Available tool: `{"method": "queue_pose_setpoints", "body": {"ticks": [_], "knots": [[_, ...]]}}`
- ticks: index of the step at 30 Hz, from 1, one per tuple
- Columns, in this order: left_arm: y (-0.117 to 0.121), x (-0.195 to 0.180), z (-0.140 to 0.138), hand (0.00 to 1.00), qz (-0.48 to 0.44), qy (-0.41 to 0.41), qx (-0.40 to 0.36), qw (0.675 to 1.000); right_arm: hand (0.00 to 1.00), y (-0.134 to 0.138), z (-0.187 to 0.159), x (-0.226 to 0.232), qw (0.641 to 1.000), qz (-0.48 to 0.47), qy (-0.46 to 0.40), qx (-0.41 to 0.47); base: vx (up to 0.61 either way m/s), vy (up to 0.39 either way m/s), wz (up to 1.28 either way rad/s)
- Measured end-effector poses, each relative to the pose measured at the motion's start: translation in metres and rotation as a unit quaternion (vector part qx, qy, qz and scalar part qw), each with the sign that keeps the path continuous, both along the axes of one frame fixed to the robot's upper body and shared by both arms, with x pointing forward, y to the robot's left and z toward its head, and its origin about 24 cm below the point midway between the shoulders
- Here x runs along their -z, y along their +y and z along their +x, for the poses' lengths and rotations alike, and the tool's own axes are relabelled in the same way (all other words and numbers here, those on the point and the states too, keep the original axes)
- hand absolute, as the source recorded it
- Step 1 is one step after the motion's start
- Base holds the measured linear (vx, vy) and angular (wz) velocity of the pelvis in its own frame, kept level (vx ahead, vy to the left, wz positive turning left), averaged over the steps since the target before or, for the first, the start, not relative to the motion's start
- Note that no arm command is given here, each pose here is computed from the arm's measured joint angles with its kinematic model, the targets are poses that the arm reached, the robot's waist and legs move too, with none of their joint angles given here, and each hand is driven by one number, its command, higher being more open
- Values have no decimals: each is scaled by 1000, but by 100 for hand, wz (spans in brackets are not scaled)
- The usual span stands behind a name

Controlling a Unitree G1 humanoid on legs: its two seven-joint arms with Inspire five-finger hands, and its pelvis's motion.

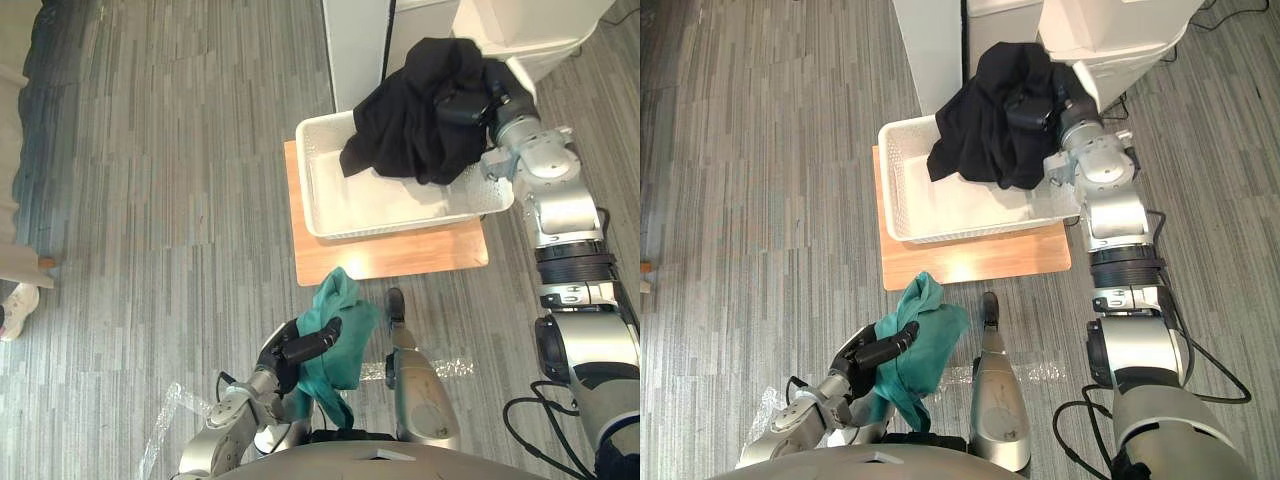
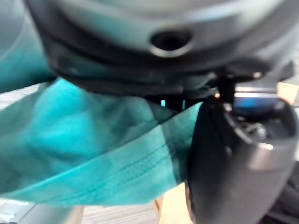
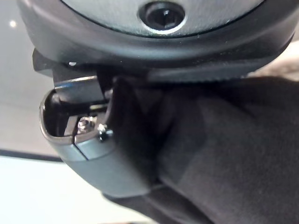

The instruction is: Tidy up the quilt and then pick up the clothes from the bed and put them into the laundry hamper

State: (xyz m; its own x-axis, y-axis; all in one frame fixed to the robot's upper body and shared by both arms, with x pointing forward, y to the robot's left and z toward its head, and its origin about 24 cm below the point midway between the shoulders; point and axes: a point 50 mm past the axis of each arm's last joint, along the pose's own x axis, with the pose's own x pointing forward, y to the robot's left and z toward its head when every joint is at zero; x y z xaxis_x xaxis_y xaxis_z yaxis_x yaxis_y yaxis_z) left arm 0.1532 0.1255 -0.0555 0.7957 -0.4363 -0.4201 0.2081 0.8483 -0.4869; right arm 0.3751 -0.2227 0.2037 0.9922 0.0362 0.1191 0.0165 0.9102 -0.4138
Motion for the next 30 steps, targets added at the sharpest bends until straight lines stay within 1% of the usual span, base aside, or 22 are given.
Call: {"method": "queue_pose_setpoints", "body": {"ticks": [1, 3, 5, 6, 10, 14, 19, 23, 26, 28, 30], "knots": [[0, 0, 0, 0, 0, -1, 0, 1000, 0, 0, 0, 3, 1000, 0, 5, -1, -9, 1, -16], [-1, -2, 2, 0, -4, -11, -6, 1000, 0, 8, 0, 32, 999, -14, 44, -12, -16, -4, -13], [-2, -2, 2, 0, -6, -15, -10, 1000, 0, 13, -2, 44, 998, -12, 58, -22, -16, -18, -20], [-2, 0, 1, 0, -6, -13, -11, 1000, 100, 19, -3, 51, 998, -7, 60, -31, -6, -17, -31], [-2, 3, -1, 0, -4, -4, -11, 1000, 100, 40, -9, 75, 994, -43, 74, -61, 48, 1, -11], [-3, 4, -1, 0, -5, -3, -11, 1000, 100, 72, -15, 100, 988, -63, 102, -100, 37, 0, -10], [-6, 5, -2, 0, -11, -5, -18, 1000, 100, 96, -33, 137, 980, -60, 144, -122, -13, 29, -1], [-1, 8, -6, 0, -1, 3, -29, 1000, 100, 105, -39, 147, 979, -80, 142, -122, -54, 12, 8], [6, 14, -19, 0, 11, 22, -43, 999, 100, 107, -44, 151, 981, -73, 133, -120, -30, -28, 0], [10, 16, -24, 0, 17, 29, -47, 998, 100, 102, -45, 151, 984, -66, 124, -108, 5, -7, -6], [12, 17, -26, 0, 19, 33, -54, 998, 100, 91, -48, 150, 989, -57, 114, -82, 21, 15, -6]]}}
